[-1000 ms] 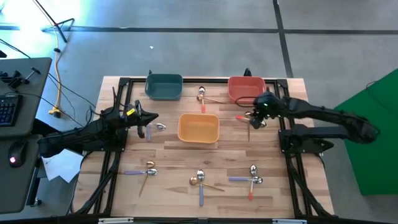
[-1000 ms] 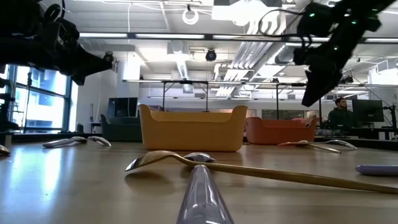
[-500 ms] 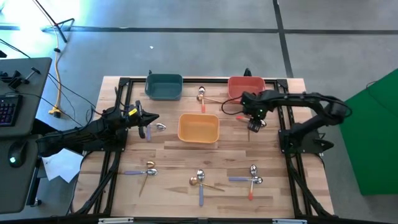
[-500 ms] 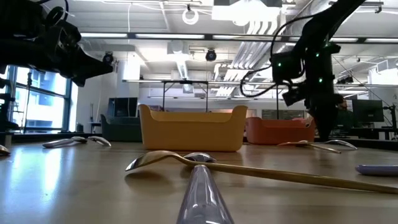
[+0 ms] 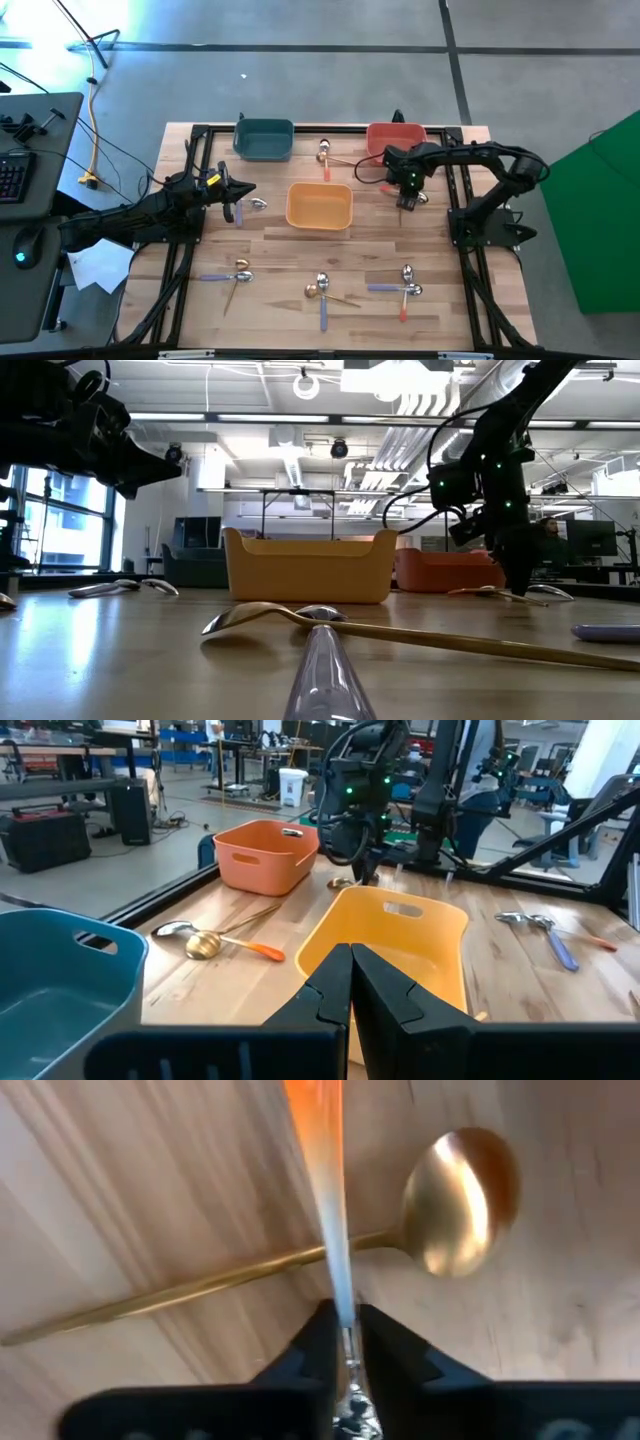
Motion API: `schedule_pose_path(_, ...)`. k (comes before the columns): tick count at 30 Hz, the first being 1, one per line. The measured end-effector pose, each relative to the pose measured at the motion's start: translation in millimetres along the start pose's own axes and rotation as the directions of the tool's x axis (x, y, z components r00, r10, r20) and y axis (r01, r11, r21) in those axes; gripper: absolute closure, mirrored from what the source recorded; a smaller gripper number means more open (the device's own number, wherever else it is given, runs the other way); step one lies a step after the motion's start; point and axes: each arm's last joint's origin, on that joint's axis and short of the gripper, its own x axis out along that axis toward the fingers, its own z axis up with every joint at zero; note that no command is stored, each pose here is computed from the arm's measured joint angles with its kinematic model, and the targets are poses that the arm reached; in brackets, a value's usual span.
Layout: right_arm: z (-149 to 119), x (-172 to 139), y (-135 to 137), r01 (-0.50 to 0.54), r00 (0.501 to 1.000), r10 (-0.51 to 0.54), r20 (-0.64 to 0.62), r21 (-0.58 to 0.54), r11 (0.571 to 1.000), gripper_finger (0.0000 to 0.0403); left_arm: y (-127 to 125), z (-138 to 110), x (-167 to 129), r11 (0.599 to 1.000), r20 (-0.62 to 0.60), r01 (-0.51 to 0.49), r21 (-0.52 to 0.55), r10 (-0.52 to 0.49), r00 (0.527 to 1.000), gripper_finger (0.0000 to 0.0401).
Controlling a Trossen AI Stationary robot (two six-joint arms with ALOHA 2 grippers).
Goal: Sort silverware by color (type)
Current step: Put the orange spoon into the yellow bin
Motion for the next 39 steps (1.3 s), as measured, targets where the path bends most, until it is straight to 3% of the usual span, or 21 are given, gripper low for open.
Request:
schedule_pose_path(3,-5,-8,1,0.048,0.998,-0.048,-0.039,-0.001,0.999,0.0393,0,0,0,1.0,0.001,0.0,0.011,0.0,1.0,0.0401)
schedule_pose_path(9,-4,-55,11,0.065,0.998,-0.065,-0.018,0.029,0.997,0.0398,0,-1,0,1.0,-0.007,-0.001,0.01,0.001,1.0,0.0401)
schedule_pose_path(15,6,-119,42,0.037,0.988,-0.043,0.149,0.042,0.998,0.04,0,-1,0,1.0,-0.006,-0.001,-0.007,0.001,1.0,0.0401)
schedule_pose_path(21,43,-160,99,-0.044,0.919,0.027,0.394,0.034,0.998,0.0399,0,-1,0,0.999,-0.007,-0.002,-0.034,0.001,1.0,0.0401)
schedule_pose_path(29,120,-152,160,-0.049,0.91,0.076,0.408,-0.077,0.996,0.0399,0,-3,0,0.999,-0.034,-0.005,-0.044,0.004,0.999,0.0401)
schedule_pose_path(39,200,-109,160,-0.082,0.953,0.113,0.282,-0.122,0.989,0.0399,1,-6,0,0.999,-0.06,-0.014,-0.029,0.012,0.998,0.0401)
